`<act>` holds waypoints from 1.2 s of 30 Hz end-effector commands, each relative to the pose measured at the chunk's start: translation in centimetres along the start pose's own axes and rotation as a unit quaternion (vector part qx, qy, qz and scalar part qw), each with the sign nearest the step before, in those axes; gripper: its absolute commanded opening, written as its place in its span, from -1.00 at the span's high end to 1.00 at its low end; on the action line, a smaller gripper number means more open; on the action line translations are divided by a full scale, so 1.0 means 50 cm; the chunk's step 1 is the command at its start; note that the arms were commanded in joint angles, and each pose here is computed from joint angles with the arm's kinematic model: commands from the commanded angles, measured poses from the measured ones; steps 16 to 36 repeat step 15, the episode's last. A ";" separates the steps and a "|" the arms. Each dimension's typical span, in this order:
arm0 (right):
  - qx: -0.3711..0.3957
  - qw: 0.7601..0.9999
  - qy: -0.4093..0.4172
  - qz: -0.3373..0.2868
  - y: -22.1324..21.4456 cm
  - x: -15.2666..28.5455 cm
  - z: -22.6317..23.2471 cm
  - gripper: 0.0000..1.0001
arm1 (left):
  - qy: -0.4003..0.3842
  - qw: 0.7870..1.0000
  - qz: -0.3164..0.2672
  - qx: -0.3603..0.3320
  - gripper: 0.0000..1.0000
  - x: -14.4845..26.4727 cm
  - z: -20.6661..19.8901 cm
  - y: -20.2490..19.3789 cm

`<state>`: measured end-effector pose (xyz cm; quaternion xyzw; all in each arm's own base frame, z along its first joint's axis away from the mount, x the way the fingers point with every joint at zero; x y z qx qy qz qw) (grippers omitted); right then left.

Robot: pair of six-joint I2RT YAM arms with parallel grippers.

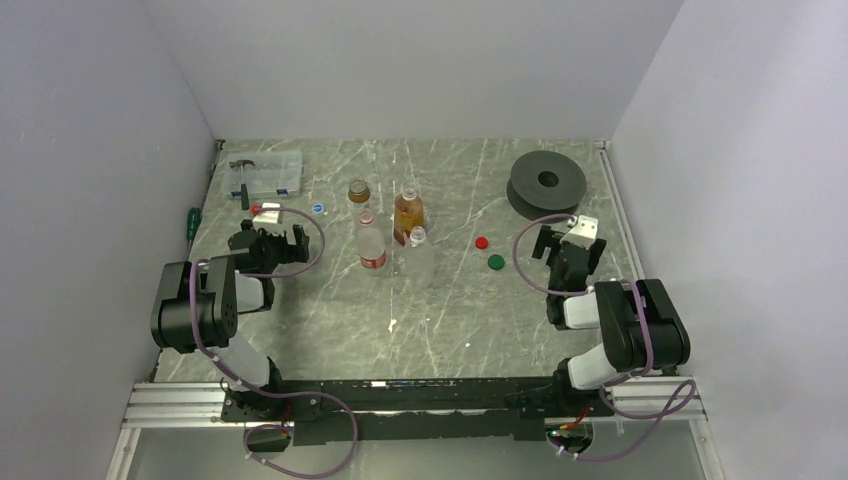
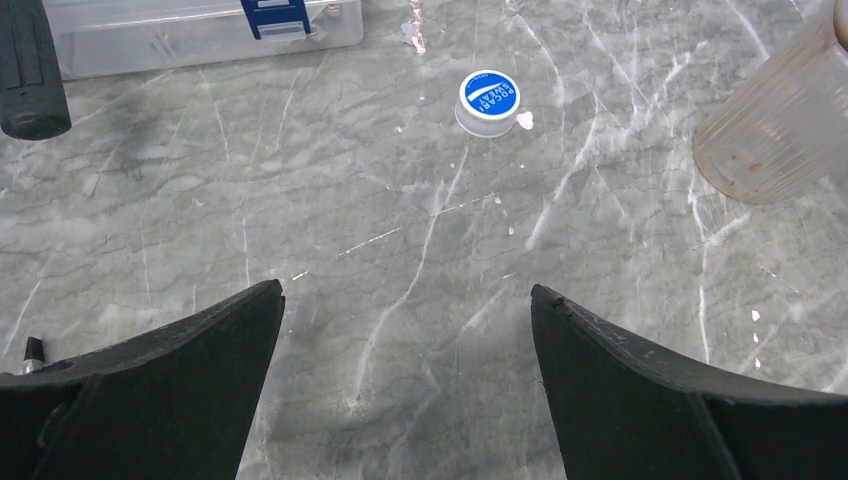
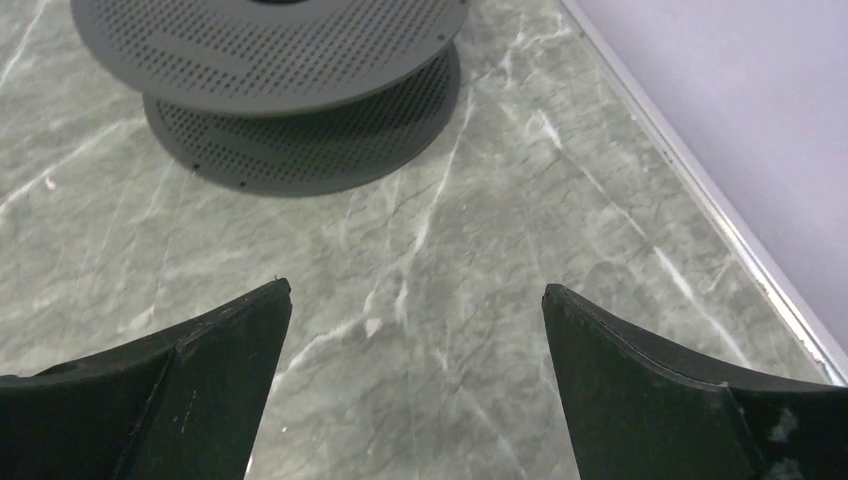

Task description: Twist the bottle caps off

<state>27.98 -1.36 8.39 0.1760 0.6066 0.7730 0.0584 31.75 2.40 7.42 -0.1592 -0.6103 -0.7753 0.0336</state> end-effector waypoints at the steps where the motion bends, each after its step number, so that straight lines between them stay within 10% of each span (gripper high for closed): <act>1: -0.030 0.999 0.021 -0.038 0.045 -0.021 0.013 -0.99 | 0.009 1.000 -0.011 0.004 -0.99 -0.003 0.003 0.010; 36: -0.029 0.999 0.019 -0.042 0.045 -0.019 0.010 -1.00 | 0.009 1.000 -0.008 0.003 -0.99 -0.004 0.004 0.011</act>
Point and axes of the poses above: each gripper's point midway between its finger pads, its own x axis back along the fingers, its own z axis along the line the jaws close on, y = z × x, the point moved 8 cm from there along x, back along the fingers, and after that the axes turned 14 degrees about -x, right-handed, at the moved point
